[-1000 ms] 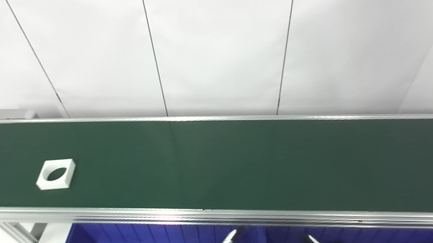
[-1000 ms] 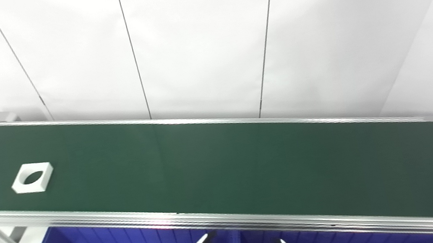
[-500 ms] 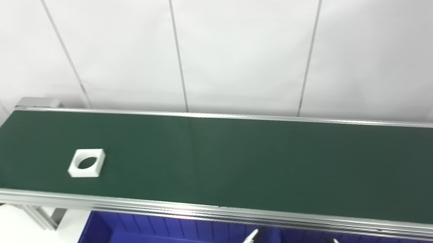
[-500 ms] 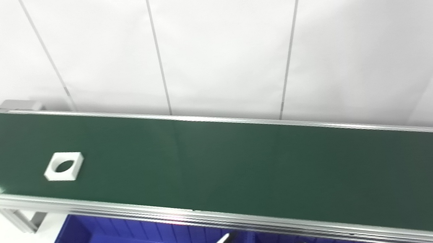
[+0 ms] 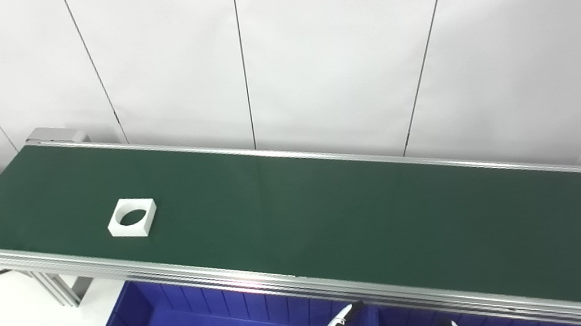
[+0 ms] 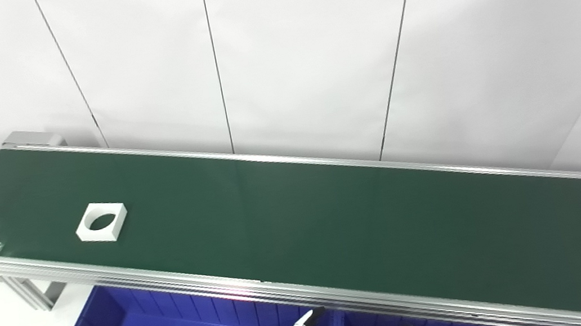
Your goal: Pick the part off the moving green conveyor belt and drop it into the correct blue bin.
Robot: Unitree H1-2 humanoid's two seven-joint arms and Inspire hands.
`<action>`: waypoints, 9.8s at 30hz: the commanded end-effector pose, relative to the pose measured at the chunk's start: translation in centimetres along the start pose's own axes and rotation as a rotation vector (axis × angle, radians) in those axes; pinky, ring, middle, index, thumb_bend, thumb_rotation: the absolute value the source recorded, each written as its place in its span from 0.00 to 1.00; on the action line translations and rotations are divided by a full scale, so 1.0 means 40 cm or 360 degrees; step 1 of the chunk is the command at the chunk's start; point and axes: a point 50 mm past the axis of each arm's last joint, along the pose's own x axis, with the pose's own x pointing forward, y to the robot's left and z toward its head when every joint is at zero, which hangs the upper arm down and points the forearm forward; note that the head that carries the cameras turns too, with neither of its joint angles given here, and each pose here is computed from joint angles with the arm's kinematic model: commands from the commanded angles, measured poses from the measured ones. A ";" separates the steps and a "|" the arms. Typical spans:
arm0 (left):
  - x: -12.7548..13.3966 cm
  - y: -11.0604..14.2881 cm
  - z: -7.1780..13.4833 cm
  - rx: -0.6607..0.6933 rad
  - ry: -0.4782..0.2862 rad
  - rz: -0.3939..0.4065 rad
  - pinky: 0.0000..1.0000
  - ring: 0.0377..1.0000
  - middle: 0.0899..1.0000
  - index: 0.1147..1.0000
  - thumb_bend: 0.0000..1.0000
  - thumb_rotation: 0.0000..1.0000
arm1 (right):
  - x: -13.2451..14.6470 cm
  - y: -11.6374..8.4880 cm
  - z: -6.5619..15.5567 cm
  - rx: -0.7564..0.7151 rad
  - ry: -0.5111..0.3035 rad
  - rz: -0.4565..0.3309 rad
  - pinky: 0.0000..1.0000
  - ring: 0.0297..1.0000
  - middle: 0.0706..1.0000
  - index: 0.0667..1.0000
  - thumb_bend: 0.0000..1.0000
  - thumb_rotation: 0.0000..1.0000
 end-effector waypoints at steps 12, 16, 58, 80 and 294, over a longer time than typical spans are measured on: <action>0.026 0.001 0.110 0.0099 -0.0430 0.0011 0.83 0.88 0.91 0.90 0.95 0.84 | 0.002 -0.026 0.022 0.0031 -0.0112 -0.0026 0.84 0.88 0.95 0.96 0.84 1.00; 0.028 0.015 0.138 0.0113 -0.0529 0.0046 0.81 0.86 0.88 0.89 0.99 0.82 | 0.003 -0.027 0.022 0.0025 -0.0114 -0.0022 0.83 0.88 0.94 0.96 0.82 1.00; 0.374 0.423 0.385 0.1342 -0.0909 -0.0025 0.82 0.84 0.88 0.89 1.00 0.45 | 0.034 0.003 0.023 0.0028 -0.0114 -0.0007 0.79 0.86 0.94 0.96 0.80 0.99; 0.466 0.567 0.370 0.1885 -0.0340 -0.0020 0.90 0.88 0.89 0.87 1.00 0.32 | 0.047 0.014 0.018 0.0032 -0.0098 0.0004 0.79 0.86 0.95 0.96 0.83 0.98; -0.059 0.584 0.104 0.1821 0.0395 -0.0012 0.33 0.37 0.38 0.45 0.52 0.00 | 0.073 -0.164 0.136 0.0243 -0.0408 0.0043 0.78 0.80 0.89 0.96 0.76 0.85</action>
